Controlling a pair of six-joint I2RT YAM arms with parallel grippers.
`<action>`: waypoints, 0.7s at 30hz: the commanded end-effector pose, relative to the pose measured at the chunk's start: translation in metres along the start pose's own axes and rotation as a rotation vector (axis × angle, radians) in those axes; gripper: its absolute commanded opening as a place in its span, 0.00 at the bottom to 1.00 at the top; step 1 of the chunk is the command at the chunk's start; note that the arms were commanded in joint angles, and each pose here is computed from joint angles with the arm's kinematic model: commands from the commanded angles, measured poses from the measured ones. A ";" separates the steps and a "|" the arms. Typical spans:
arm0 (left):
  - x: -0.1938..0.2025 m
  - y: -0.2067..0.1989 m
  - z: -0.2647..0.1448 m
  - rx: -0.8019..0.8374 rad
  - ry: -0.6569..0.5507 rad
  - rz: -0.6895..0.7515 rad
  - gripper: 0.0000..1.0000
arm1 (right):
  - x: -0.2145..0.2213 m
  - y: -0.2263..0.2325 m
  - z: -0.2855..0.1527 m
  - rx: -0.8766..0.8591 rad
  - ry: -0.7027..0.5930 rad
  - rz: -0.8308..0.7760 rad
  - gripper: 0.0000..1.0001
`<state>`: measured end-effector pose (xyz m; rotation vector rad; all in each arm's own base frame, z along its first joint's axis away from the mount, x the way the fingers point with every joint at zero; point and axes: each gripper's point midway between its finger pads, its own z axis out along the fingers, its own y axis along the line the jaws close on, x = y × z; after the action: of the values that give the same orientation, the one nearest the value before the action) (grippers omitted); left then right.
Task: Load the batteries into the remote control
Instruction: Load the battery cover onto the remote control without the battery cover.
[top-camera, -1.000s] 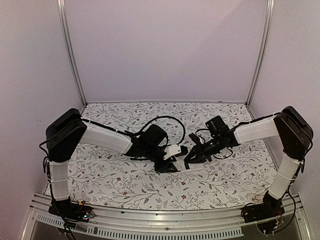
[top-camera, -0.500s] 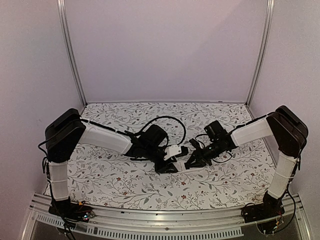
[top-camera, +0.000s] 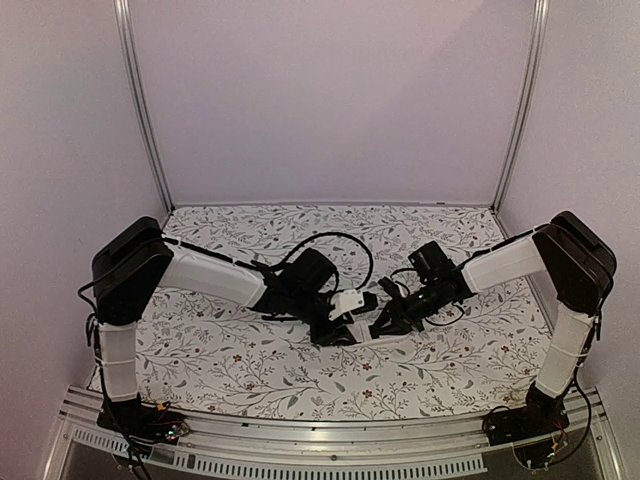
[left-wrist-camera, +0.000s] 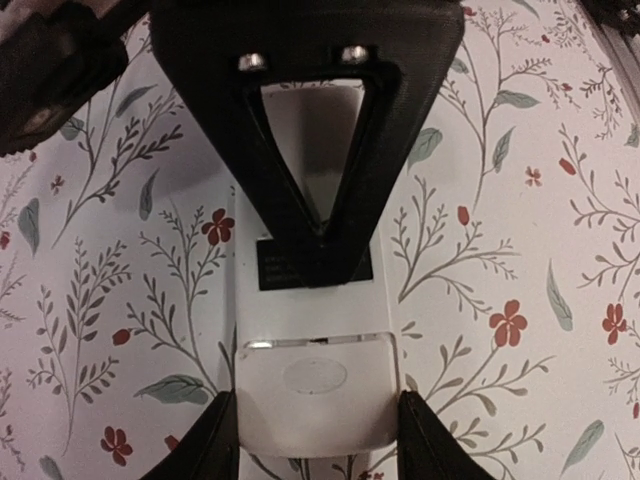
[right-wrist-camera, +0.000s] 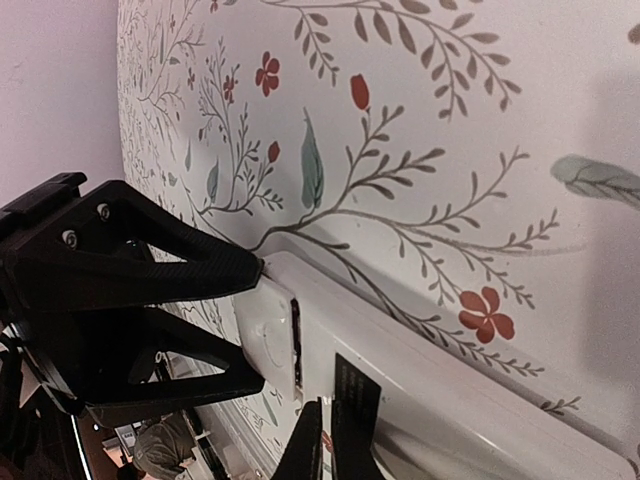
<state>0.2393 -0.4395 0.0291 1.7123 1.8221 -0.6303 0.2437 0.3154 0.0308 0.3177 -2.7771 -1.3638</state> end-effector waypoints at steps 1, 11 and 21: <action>0.004 -0.003 0.008 0.022 0.022 -0.001 0.47 | 0.007 -0.014 0.006 0.026 0.020 0.025 0.04; 0.012 -0.004 0.015 0.036 0.056 -0.006 0.48 | 0.008 -0.011 0.006 0.017 0.024 0.023 0.05; 0.014 -0.013 0.003 0.051 0.084 -0.020 0.48 | 0.011 -0.017 0.007 0.029 0.029 0.040 0.05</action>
<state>0.2410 -0.4424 0.0250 1.7298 1.8401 -0.6275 0.2428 0.3167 0.0307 0.3232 -2.7644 -1.3774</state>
